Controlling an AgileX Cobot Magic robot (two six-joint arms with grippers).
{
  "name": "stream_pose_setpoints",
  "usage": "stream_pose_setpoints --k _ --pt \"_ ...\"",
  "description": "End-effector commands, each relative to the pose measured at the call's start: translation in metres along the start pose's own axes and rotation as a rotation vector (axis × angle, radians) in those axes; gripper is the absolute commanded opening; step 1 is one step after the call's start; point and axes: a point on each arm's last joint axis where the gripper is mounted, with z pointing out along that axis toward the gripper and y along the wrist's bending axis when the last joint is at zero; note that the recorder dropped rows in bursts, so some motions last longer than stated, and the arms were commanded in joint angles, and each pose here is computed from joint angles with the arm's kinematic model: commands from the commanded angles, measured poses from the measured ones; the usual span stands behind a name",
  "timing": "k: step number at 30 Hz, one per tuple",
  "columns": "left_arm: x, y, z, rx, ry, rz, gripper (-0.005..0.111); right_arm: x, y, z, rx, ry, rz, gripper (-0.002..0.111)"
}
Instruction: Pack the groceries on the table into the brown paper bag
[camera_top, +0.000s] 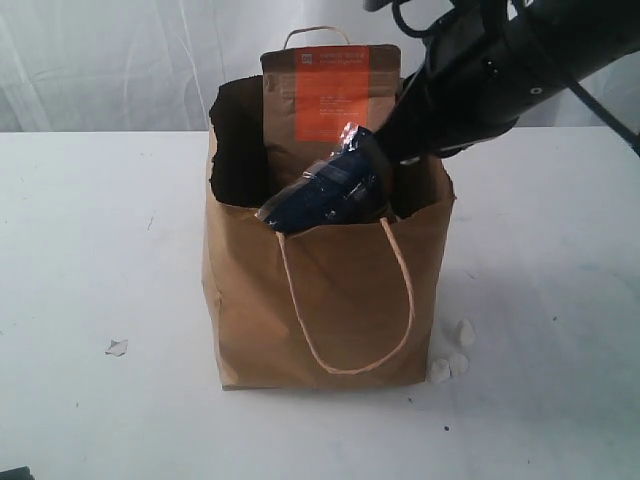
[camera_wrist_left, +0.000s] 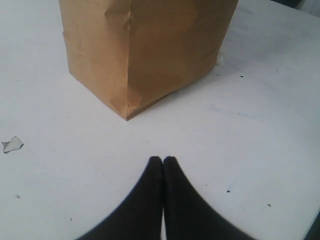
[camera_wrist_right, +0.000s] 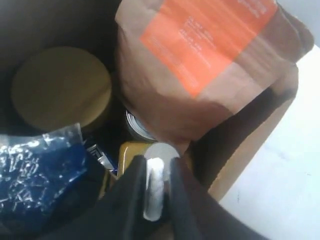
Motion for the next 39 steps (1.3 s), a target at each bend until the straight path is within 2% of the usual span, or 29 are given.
stream_pose_setpoints --k 1,4,8,14,18,22,30,34,39 --pt "0.001 0.000 0.000 0.004 0.002 -0.006 0.000 -0.001 0.000 -0.002 0.000 -0.008 -0.012 0.036" --pt "0.001 0.000 0.000 0.004 0.002 -0.006 0.000 -0.002 0.000 -0.002 -0.004 -0.011 -0.009 0.044" --pt "0.001 0.000 0.000 0.004 0.002 -0.006 0.000 -0.007 0.000 -0.014 0.016 -0.093 -0.009 0.045" --pt "0.001 0.000 0.000 0.004 0.002 -0.006 0.000 -0.012 0.000 -0.063 0.065 -0.301 -0.006 0.045" --pt "0.001 0.000 0.000 0.004 0.002 -0.006 0.000 -0.004 -0.010 -0.094 0.137 -0.359 0.087 0.045" --pt "0.001 0.000 0.000 0.004 0.002 -0.006 0.000 0.015 -0.028 -0.109 0.255 -0.274 0.142 0.045" --pt "0.001 0.000 0.000 0.004 0.002 -0.006 0.000 0.049 -0.055 -0.101 0.346 -0.087 0.270 0.045" --pt "0.001 0.000 0.000 0.004 0.002 -0.006 0.000 0.071 -0.066 -0.088 0.385 -0.024 0.327 0.045" --pt "0.001 0.000 0.000 0.004 0.002 -0.006 0.000 0.097 -0.069 -0.065 0.362 0.037 0.397 0.045"
